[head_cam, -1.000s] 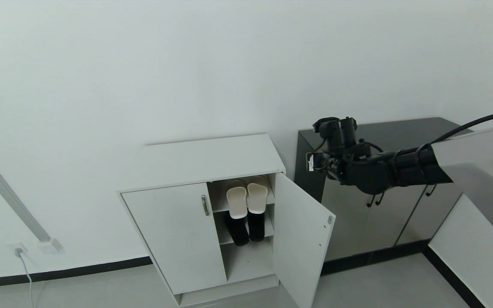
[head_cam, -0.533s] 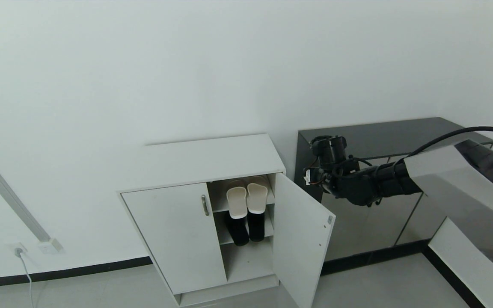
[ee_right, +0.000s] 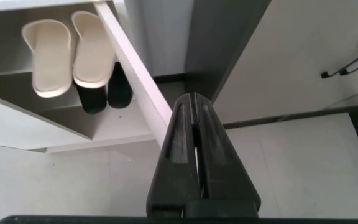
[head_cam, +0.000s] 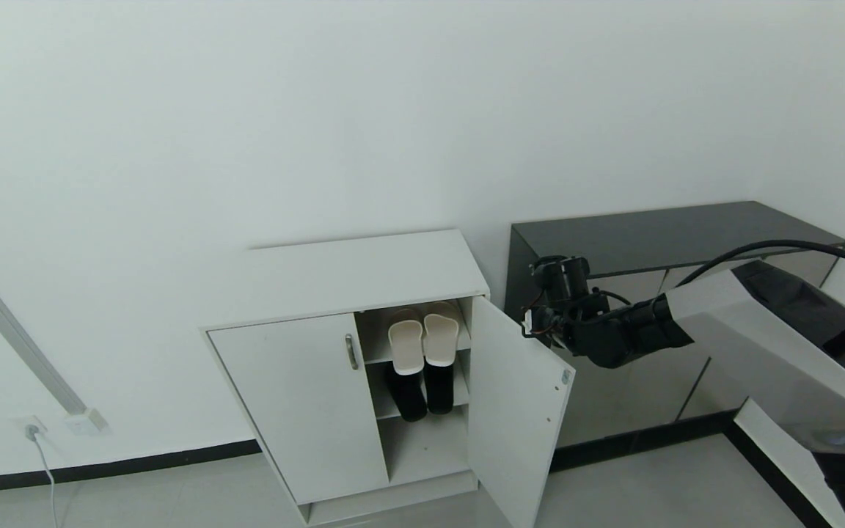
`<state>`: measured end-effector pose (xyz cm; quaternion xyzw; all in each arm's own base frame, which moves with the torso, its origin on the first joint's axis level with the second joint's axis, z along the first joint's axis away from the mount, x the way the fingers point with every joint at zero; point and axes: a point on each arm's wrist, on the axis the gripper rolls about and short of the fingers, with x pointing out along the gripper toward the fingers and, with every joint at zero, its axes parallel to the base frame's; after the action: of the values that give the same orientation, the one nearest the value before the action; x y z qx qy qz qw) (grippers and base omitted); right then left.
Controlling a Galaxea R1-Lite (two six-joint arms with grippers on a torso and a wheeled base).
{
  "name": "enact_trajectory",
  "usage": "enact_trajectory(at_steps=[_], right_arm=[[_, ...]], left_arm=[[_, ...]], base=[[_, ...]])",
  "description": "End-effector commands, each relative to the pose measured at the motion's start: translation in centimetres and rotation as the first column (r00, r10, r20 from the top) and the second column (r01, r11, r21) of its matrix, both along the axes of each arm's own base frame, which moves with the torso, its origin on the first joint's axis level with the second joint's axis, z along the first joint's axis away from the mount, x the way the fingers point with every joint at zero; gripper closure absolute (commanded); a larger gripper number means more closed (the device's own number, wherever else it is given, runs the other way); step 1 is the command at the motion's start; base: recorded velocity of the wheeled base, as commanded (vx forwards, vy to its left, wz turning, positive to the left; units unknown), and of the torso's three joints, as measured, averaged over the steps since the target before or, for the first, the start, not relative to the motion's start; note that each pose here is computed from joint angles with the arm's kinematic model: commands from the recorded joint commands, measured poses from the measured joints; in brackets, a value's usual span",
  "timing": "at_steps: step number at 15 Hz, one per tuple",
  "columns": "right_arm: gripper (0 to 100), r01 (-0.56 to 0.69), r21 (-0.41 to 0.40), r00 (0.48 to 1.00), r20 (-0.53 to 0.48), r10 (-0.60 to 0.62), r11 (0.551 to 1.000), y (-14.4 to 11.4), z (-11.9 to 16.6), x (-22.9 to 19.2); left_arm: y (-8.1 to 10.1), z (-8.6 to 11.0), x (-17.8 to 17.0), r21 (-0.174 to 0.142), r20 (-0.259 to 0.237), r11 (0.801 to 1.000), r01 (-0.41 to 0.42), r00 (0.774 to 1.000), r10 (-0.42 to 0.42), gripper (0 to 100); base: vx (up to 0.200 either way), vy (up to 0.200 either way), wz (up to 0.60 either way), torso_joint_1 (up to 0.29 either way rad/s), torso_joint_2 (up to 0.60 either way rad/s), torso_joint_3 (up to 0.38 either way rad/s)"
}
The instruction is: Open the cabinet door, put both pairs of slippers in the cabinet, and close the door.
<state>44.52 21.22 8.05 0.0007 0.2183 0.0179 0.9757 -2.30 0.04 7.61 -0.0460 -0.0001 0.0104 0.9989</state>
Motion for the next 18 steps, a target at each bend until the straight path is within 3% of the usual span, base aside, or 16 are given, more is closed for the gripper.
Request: enact_trajectory(at_steps=[1,18], right_arm=[[100,0.013,0.001,1.000,-0.016,-0.013,1.000,-0.4,-1.1,0.4],[100,0.017,-0.009,0.998,-0.055,-0.017,1.000,-0.6,-3.3,0.5]], left_arm=[[0.0,0.0,0.0,0.000,-0.001,1.000,-0.001,1.000,0.001,100],[0.0,0.0,0.0,-0.001,-0.001,1.000,-0.002,1.000,0.002,100]], base=[[0.000,0.000,0.00,0.000,0.00,0.000],[0.000,0.000,0.00,0.000,0.00,0.000]])
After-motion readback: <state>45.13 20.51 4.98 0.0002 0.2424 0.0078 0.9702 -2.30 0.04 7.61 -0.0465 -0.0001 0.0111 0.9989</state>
